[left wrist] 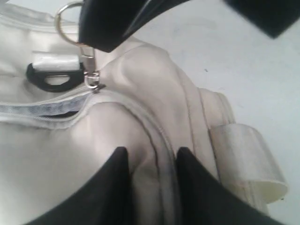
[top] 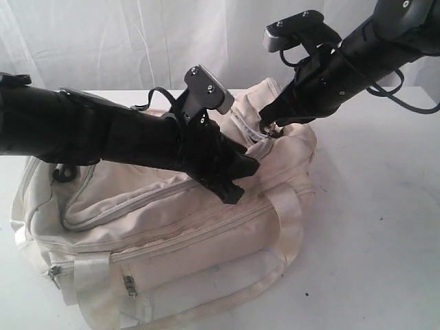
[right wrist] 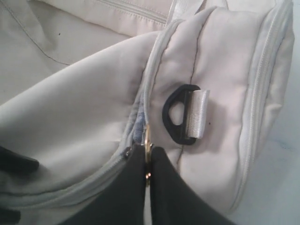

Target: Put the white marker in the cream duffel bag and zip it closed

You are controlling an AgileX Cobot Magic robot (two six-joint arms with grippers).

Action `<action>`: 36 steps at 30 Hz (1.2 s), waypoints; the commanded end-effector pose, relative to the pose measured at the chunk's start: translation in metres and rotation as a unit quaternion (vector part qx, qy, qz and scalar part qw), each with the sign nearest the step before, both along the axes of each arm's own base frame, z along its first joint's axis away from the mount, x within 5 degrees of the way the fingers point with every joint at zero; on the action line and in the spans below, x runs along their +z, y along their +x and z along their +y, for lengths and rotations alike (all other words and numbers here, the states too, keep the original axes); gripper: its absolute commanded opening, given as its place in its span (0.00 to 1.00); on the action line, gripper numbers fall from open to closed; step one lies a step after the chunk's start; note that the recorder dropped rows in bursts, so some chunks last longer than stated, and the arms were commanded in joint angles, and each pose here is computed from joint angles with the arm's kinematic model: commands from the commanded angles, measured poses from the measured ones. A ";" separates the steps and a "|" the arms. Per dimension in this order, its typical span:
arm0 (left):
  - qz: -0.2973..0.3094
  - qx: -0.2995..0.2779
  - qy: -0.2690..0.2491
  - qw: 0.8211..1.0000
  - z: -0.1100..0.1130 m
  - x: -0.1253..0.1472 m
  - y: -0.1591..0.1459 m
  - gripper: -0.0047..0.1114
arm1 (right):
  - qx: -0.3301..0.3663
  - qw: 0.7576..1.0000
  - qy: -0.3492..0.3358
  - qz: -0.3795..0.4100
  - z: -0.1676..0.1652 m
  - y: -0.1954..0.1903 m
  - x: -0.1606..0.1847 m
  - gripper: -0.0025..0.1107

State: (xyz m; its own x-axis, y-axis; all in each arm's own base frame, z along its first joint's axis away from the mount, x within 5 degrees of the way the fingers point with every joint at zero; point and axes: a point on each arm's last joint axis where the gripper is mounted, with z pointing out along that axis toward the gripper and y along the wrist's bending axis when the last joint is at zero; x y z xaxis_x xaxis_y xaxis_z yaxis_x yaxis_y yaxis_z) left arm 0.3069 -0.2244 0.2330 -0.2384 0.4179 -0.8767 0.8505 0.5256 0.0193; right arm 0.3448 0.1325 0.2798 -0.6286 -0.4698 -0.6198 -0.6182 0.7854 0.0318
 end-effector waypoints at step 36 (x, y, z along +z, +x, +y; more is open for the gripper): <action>0.048 -0.081 -0.068 0.993 -0.013 0.009 -0.017 0.04 | -0.061 0.992 0.024 -0.109 0.006 0.060 -0.029 0.02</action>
State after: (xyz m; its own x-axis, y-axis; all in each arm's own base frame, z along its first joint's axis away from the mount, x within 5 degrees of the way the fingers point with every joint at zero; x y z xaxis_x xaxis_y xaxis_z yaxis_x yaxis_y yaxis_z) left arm 0.3022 -0.2293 0.2353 -0.2814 0.3615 -0.8889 0.8761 0.4747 -0.0843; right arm 0.3888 0.1443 0.2378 -0.6116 -0.3983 -0.6836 -0.5629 0.8262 0.0221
